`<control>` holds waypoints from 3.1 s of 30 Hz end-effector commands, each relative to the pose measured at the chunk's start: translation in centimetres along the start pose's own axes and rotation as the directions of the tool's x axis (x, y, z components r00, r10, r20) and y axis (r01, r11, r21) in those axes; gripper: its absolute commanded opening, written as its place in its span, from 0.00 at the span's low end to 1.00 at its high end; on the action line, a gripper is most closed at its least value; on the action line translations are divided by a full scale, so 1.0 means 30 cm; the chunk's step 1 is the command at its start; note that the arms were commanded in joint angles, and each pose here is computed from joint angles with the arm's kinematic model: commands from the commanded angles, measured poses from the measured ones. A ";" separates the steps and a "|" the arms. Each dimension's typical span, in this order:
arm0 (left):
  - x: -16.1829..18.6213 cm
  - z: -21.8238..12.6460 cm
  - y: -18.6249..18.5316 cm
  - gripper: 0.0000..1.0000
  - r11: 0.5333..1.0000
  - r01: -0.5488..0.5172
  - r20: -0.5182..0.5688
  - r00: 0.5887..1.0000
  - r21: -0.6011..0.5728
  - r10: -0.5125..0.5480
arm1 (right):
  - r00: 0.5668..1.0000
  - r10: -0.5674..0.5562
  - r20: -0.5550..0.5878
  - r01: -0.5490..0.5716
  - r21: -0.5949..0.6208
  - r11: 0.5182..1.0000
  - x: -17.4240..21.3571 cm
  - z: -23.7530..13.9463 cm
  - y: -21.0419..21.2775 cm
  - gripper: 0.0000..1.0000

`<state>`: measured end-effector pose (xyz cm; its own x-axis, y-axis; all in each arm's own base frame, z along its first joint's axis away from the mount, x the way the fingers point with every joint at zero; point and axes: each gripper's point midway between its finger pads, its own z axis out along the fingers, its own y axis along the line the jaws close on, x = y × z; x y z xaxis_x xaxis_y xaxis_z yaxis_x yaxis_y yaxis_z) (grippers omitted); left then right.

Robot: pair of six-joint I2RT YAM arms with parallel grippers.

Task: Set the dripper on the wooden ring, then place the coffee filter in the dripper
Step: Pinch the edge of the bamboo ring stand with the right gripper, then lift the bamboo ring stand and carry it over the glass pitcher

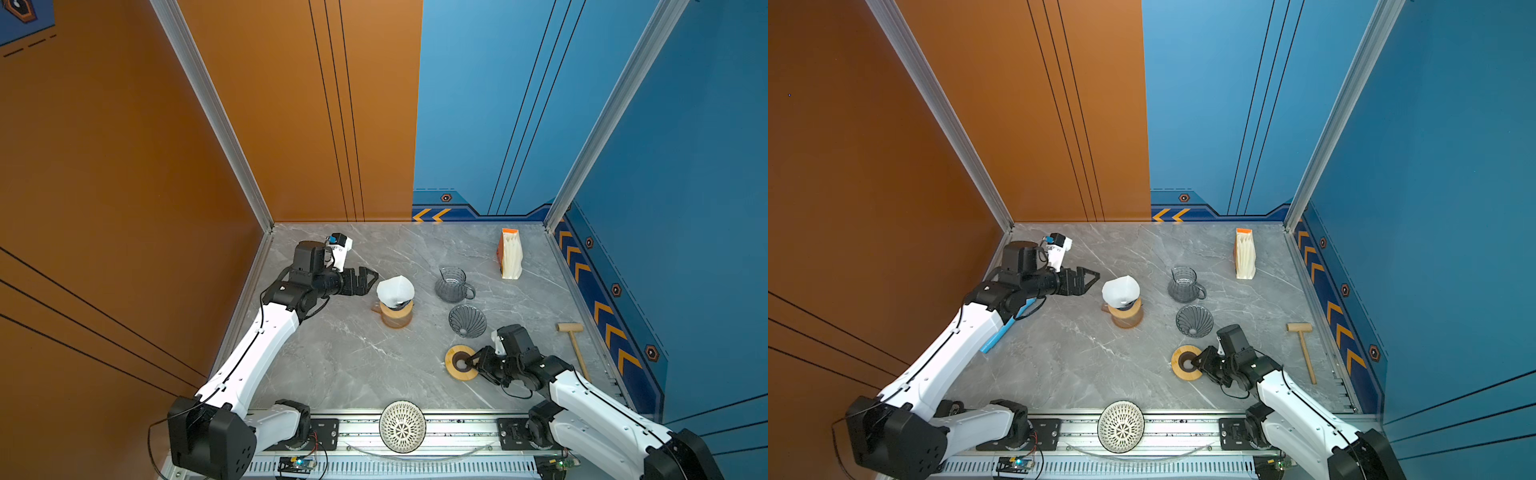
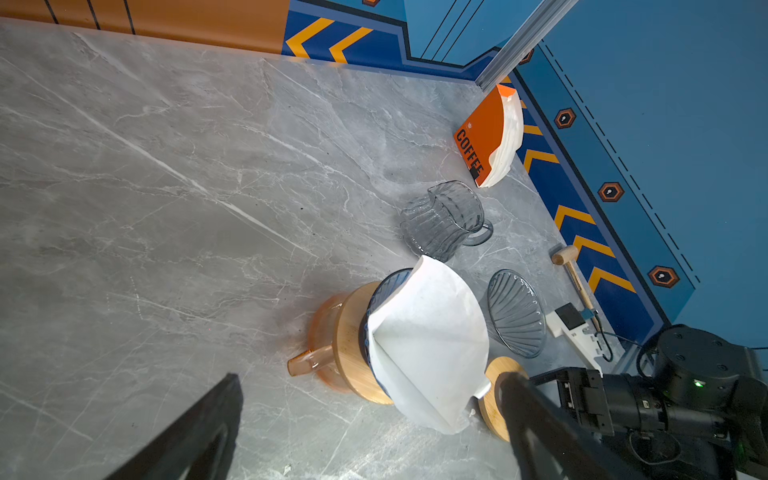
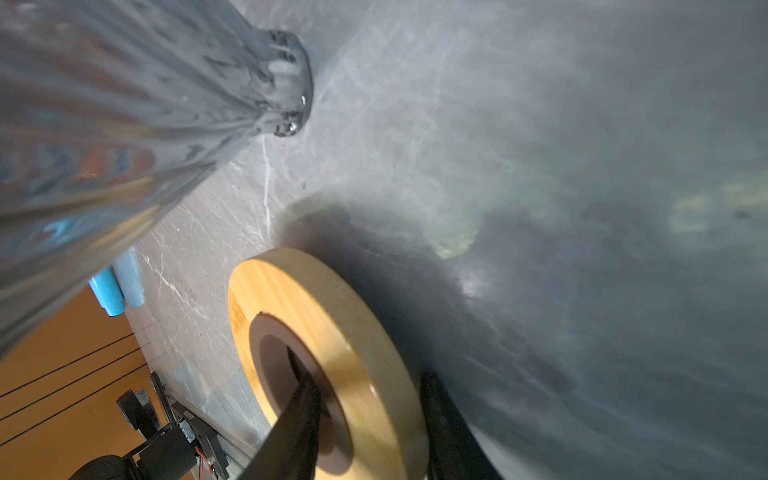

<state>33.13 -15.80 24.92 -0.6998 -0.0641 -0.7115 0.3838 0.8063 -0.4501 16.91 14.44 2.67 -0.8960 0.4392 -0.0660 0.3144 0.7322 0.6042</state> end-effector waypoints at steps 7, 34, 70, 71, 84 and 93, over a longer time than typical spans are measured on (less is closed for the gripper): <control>0.038 0.007 -0.001 0.98 1.000 0.011 -0.025 1.000 -0.001 -0.011 | 0.996 -0.086 -0.024 0.087 0.033 0.996 0.025 -0.001 -0.008 0.29; 0.035 0.001 0.009 0.98 1.000 0.011 -0.015 1.000 -0.018 -0.012 | 0.969 -0.248 -0.019 0.248 0.001 0.969 0.071 -0.068 0.060 0.00; -0.043 -0.011 -0.033 0.98 0.999 -0.033 0.012 0.999 0.009 0.033 | 0.763 -0.624 0.170 0.646 -0.211 0.733 -0.001 -0.356 0.470 0.00; -0.048 -0.012 -0.035 0.98 0.999 -0.037 0.013 0.999 0.009 0.037 | 0.757 -0.626 0.187 0.653 -0.206 0.728 -0.018 -0.362 0.489 0.00; -0.122 -0.016 -0.070 0.98 0.997 -0.072 0.027 0.997 0.027 0.072 | 0.840 -0.445 0.310 0.522 -0.237 0.819 -0.352 -0.356 0.666 0.00; -0.130 0.012 -0.068 0.98 0.997 -0.065 0.010 0.998 0.032 0.064 | 0.883 -0.330 0.334 0.411 -0.212 0.887 -0.547 -0.272 0.679 0.00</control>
<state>35.48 -16.72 27.90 -0.6650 -0.0407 -0.7458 0.4203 0.8050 -0.4187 33.07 18.17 20.54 -0.8283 0.2514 -0.5007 -0.1620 0.7480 0.6437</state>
